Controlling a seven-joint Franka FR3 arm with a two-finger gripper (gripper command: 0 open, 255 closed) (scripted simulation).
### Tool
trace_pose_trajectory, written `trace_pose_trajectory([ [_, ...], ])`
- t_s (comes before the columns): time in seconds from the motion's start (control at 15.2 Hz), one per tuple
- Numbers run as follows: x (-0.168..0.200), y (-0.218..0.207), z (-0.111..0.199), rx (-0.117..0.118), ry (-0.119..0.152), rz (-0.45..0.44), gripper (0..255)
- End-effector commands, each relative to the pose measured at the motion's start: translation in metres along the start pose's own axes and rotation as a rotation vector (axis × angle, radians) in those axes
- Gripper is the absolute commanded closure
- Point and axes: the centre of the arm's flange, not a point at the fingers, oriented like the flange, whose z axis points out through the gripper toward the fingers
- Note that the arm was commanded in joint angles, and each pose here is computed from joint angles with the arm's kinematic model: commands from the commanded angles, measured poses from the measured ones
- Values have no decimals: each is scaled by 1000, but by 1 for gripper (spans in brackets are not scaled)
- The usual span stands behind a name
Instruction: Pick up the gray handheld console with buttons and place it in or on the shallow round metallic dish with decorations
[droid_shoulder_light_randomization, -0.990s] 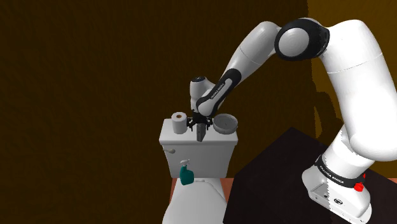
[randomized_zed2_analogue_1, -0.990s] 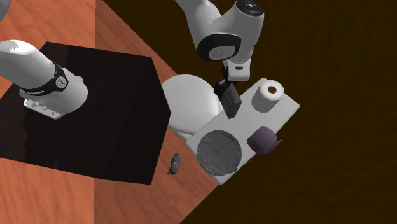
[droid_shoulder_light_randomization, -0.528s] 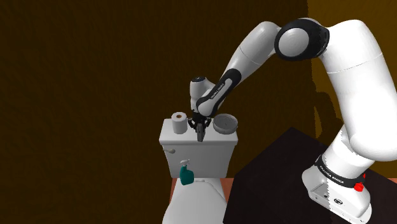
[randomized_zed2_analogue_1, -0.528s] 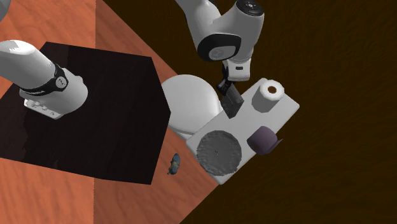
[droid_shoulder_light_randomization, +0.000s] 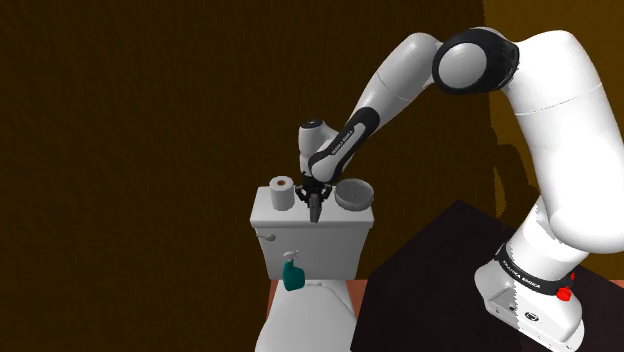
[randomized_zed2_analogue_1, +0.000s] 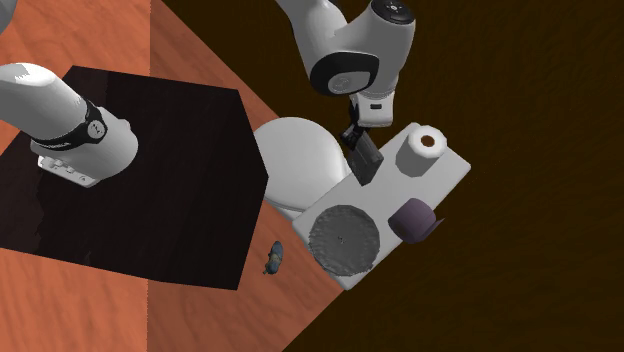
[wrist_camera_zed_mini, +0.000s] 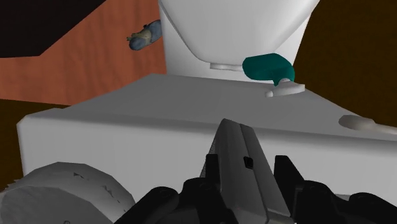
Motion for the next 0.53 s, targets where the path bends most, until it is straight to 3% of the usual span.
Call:
trace_pose_trajectory([
  [0.0, 0, 0, -8, 1, 0, 0, 255],
  [0.46, 1, 1, -45, 1, 0, 0, 255],
])
